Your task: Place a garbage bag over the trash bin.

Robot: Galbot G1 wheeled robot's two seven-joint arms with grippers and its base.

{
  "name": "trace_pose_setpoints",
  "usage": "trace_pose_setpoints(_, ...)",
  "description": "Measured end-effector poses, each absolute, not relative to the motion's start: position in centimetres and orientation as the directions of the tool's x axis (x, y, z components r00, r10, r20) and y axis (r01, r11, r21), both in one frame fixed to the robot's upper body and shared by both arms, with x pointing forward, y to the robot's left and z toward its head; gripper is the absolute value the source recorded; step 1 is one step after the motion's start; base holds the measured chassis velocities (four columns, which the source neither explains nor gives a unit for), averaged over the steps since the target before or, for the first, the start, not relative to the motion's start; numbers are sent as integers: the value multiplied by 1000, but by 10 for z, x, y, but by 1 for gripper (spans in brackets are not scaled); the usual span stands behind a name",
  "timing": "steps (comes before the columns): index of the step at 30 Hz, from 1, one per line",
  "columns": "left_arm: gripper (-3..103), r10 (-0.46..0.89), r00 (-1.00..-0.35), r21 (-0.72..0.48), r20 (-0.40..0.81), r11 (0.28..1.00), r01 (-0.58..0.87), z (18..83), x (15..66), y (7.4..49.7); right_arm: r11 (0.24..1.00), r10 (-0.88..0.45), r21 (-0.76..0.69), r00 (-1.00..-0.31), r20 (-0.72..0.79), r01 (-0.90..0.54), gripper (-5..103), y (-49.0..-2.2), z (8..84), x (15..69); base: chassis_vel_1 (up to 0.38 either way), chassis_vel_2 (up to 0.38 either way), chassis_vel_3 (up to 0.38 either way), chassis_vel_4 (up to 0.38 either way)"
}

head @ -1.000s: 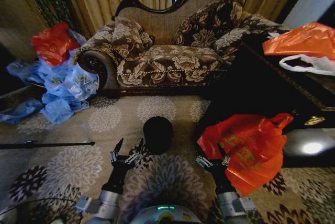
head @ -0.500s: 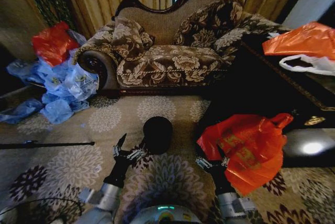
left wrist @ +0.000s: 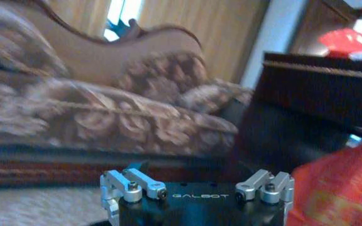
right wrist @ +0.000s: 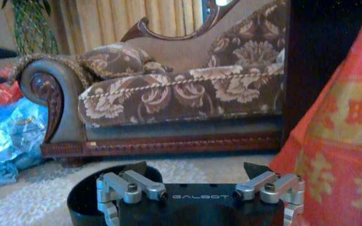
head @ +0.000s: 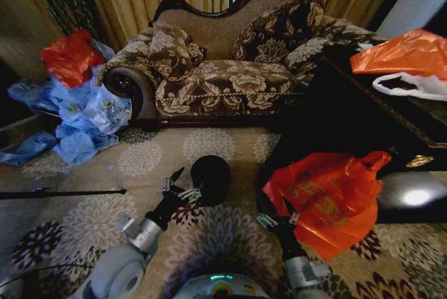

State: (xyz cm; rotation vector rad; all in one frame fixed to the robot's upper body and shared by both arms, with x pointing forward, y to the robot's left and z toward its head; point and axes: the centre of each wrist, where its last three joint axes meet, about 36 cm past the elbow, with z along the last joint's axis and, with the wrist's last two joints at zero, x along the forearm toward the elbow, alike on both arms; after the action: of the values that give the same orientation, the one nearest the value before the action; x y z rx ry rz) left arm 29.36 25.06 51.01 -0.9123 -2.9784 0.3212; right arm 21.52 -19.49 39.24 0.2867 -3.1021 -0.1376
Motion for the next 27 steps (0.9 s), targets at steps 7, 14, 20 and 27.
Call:
trace_pose_setpoints(7,96,677,-736,-184,-1,723,666,522,347,230,981,-171,97,-985,18,-168,100,-194,385,220,0,0,0,0)
trace_pose_setpoints(14,96,775,-632,-340,5,595,728,524,388,161,985,-149,98,-988,29,-145,100,-198,380,218,0,0,0,0)
trace_pose_setpoints(20,90,842,-539,-523,40,477,707,523,395,102,988,-127,97,-991,36,-123,100,-199,377,214,0,0,0,0)
trace_pose_setpoints(27,86,900,-436,-674,12,329,661,538,395,39,989,-118,92,-992,40,-114,100,-202,376,215,0,0,0,0)
